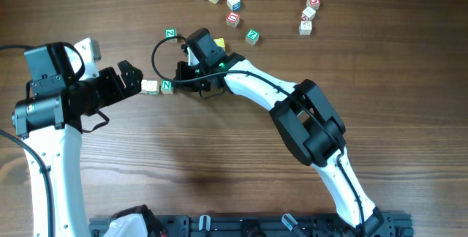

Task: Form a horizontal line
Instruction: 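Push the N block left against the pair with the right gripper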

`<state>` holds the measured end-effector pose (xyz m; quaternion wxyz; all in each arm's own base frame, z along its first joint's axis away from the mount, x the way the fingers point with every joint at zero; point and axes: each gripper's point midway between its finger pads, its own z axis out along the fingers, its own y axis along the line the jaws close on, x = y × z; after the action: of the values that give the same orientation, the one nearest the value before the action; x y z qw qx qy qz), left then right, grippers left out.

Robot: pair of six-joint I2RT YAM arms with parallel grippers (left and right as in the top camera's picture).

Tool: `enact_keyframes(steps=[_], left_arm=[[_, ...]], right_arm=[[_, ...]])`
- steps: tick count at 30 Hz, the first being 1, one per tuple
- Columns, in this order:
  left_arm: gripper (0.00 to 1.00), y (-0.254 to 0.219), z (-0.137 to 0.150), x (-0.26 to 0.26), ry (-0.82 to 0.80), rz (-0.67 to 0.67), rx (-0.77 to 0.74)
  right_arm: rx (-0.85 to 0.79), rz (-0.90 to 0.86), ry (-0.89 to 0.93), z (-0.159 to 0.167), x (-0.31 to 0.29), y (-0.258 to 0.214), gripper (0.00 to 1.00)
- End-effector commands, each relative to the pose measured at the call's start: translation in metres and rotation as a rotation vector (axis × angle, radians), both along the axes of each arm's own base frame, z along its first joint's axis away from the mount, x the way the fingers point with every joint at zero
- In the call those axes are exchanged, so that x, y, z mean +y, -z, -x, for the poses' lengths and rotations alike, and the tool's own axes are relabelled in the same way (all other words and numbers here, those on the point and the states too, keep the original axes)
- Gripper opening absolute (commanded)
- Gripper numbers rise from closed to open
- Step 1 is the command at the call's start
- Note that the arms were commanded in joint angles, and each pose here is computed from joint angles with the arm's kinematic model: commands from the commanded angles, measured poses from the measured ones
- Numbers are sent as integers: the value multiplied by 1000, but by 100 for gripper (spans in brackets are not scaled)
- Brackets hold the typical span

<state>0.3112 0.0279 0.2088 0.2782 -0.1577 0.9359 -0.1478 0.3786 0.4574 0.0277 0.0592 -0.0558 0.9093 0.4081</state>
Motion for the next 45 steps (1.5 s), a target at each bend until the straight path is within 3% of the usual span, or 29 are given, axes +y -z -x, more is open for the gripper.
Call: enact_keyframes(steps=[1,20,45], left_arm=[[100,2,0,-1,9,9,3],[100,2,0,-1,9,9,3],[100,2,0,-1,8,9,3]], right_arm=[[-9,-16,-36,4,5,-1,5],[-35,38,6,-10,-9,9,4],[25,-38,-45,4,7,18,4]])
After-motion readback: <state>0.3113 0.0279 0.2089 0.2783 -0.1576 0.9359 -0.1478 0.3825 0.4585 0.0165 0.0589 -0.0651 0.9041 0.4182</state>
